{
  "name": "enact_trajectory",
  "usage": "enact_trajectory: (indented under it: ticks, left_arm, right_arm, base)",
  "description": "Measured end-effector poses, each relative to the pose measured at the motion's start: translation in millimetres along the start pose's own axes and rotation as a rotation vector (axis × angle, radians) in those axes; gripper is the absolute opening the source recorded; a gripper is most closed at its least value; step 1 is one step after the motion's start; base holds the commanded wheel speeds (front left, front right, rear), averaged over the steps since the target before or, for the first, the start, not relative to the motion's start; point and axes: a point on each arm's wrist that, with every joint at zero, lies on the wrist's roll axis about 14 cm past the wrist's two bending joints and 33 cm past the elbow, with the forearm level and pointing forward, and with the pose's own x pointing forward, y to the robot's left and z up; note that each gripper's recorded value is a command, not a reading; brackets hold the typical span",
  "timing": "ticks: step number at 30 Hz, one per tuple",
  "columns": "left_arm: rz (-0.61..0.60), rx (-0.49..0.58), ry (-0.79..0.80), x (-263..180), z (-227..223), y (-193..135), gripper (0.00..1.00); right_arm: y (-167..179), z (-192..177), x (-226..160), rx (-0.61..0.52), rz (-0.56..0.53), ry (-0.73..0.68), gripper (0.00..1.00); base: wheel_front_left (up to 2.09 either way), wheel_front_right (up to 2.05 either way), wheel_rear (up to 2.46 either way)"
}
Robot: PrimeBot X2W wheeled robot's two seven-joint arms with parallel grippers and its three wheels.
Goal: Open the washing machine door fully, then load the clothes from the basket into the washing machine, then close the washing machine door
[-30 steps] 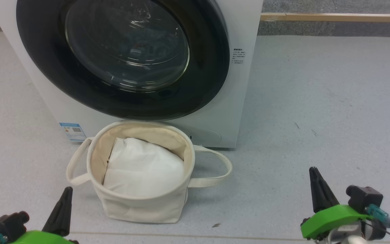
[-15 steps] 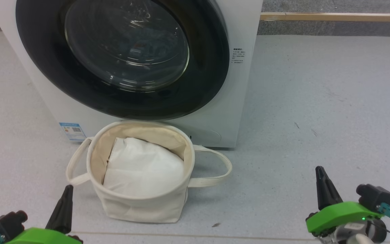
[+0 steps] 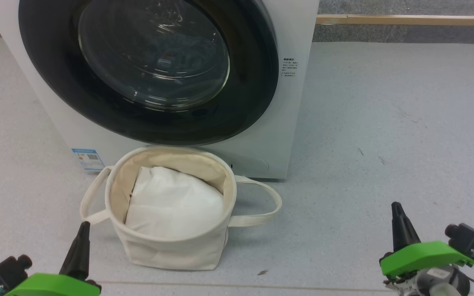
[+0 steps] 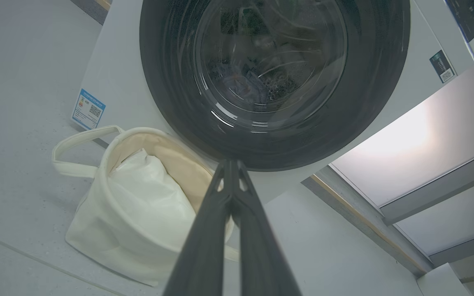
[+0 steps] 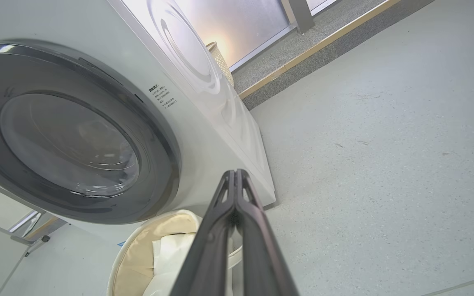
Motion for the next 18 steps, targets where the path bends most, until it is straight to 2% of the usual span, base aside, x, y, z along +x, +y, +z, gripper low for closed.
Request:
enact_trajectory:
  ticks: [18]
  left_arm:
    - [0.011, -0.177, 0.006, 1.9, -3.6, -6.0, 0.0]
  right_arm:
    - [-6.6, 4.7, 0.8, 0.198, -0.038, -0.005, 0.0]
  base:
    - [0.0, 0.0, 0.0]
